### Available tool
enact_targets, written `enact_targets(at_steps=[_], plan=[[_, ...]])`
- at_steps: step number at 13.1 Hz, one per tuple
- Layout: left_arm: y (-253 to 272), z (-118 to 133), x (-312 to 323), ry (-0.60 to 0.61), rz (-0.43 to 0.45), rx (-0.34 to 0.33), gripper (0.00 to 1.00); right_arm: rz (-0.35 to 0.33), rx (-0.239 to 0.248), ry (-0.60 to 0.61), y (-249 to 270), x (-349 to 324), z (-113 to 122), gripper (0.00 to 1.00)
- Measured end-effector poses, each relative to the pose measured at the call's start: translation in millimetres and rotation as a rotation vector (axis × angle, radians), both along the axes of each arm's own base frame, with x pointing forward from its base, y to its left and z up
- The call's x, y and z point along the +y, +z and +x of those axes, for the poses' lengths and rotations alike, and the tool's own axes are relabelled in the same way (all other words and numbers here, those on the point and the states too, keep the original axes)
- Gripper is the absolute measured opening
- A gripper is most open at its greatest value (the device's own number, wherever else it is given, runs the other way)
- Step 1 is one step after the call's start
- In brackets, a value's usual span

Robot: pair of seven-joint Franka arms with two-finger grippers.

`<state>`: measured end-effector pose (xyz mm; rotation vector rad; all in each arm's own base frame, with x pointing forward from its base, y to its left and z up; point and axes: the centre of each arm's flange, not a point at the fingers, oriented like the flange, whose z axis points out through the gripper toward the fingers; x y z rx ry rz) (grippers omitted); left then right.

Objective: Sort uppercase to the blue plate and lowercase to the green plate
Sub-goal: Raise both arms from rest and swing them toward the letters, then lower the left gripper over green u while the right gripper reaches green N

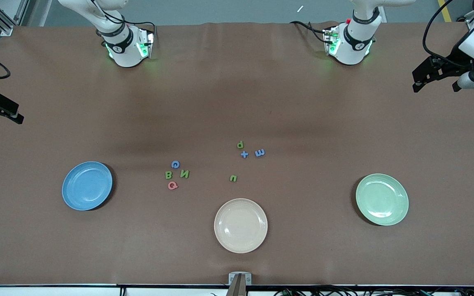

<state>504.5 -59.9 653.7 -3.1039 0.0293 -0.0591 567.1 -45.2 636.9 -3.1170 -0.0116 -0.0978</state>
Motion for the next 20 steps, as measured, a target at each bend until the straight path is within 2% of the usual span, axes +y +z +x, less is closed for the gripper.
enact_targets(at_steps=[7,10,13,16,20], plan=[[-9.2,7.1,-2.0,-0.004,0.002,0.026,1.00,0.001,0.011,0.000,-3.9,0.0,0.6,1.00],[-51.2,34.1,-31.6,-0.035,-0.012,0.071,1.00,0.001,0.016,0.000,-7.4,0.1,2.5,1.00],[-110.8,63.8,-94.3,0.016,-0.020,0.077,1.00,0.004,0.019,0.011,-8.9,5.7,3.5,1.00],[-164.1,82.2,-156.2,-0.019,-0.040,0.044,1.00,0.007,0.057,0.067,-30.1,34.2,13.8,1.00],[-236.1,96.5,-231.7,-0.114,-0.084,-0.024,1.00,0.004,0.144,0.143,-91.6,82.5,39.8,1.00]])
